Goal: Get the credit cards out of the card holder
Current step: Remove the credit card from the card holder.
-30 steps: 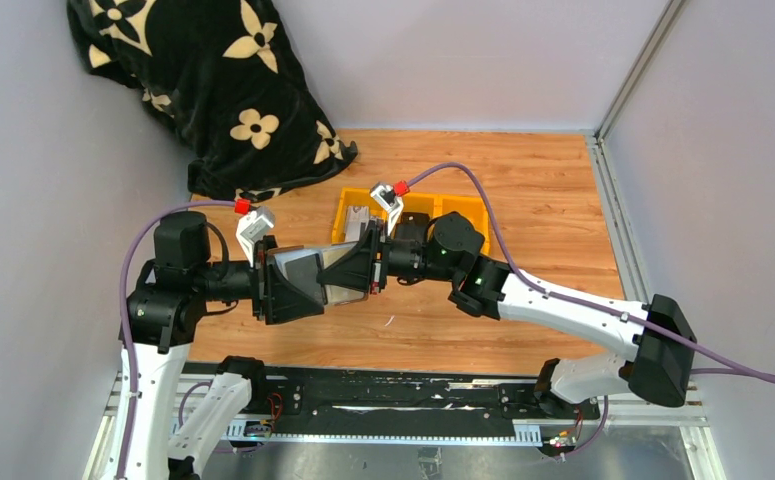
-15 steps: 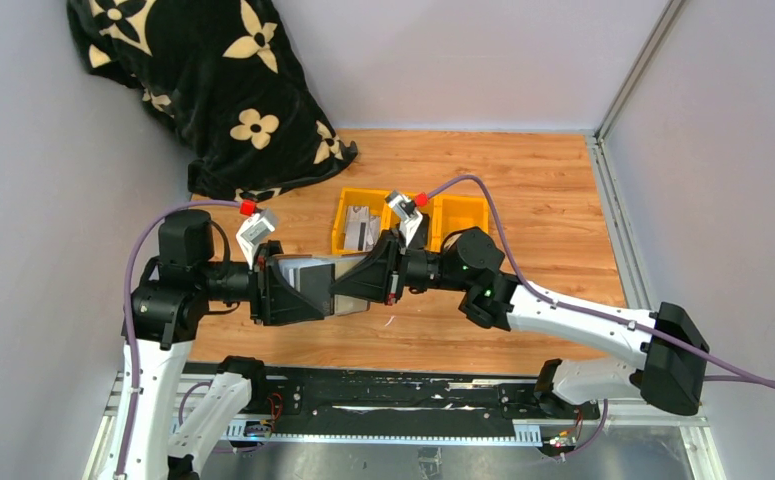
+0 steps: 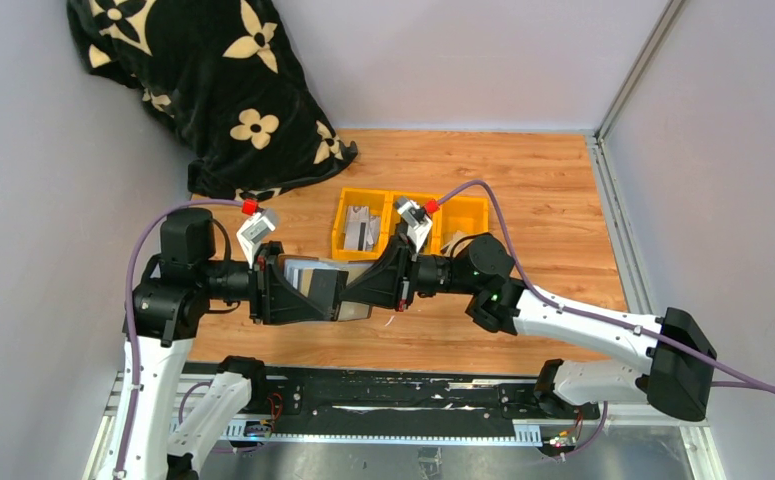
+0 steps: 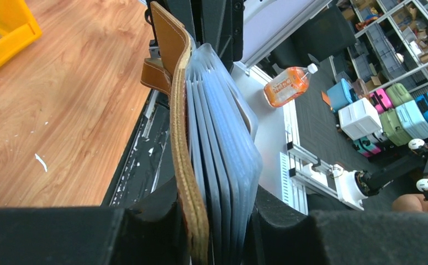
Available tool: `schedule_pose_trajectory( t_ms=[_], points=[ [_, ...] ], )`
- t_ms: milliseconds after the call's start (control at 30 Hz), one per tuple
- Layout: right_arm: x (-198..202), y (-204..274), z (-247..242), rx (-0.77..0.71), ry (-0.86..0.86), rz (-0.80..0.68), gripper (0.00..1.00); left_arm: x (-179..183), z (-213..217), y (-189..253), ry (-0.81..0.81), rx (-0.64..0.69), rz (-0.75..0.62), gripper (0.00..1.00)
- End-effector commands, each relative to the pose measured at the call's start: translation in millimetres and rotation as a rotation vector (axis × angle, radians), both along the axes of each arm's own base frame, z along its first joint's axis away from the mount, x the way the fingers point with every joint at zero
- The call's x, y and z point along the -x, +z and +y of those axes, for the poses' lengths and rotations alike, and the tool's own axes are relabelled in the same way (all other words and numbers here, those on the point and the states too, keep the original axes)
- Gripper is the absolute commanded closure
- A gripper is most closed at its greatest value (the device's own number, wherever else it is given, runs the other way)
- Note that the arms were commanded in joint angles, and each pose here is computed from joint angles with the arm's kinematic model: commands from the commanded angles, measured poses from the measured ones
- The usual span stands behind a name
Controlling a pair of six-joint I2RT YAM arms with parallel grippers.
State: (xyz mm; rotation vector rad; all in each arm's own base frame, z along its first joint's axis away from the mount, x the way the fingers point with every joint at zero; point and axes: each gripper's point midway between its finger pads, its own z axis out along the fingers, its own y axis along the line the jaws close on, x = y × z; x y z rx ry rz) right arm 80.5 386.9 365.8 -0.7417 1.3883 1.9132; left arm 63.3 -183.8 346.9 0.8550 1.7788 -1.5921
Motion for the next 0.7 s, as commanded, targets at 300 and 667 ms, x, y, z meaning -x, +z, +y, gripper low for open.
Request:
schedule_pose_trajectory(
  t_ms=[300,667],
  points=[
    [0,-16,-10,0.037,0.015,-0.013,1.0,20,0,23,-0.084,0.06,-0.028,0.78],
    [5,6,3,-0.036,0.07,0.009,0.6,9,0,18,-0.038,0.031,-0.031,0.94]
  ],
)
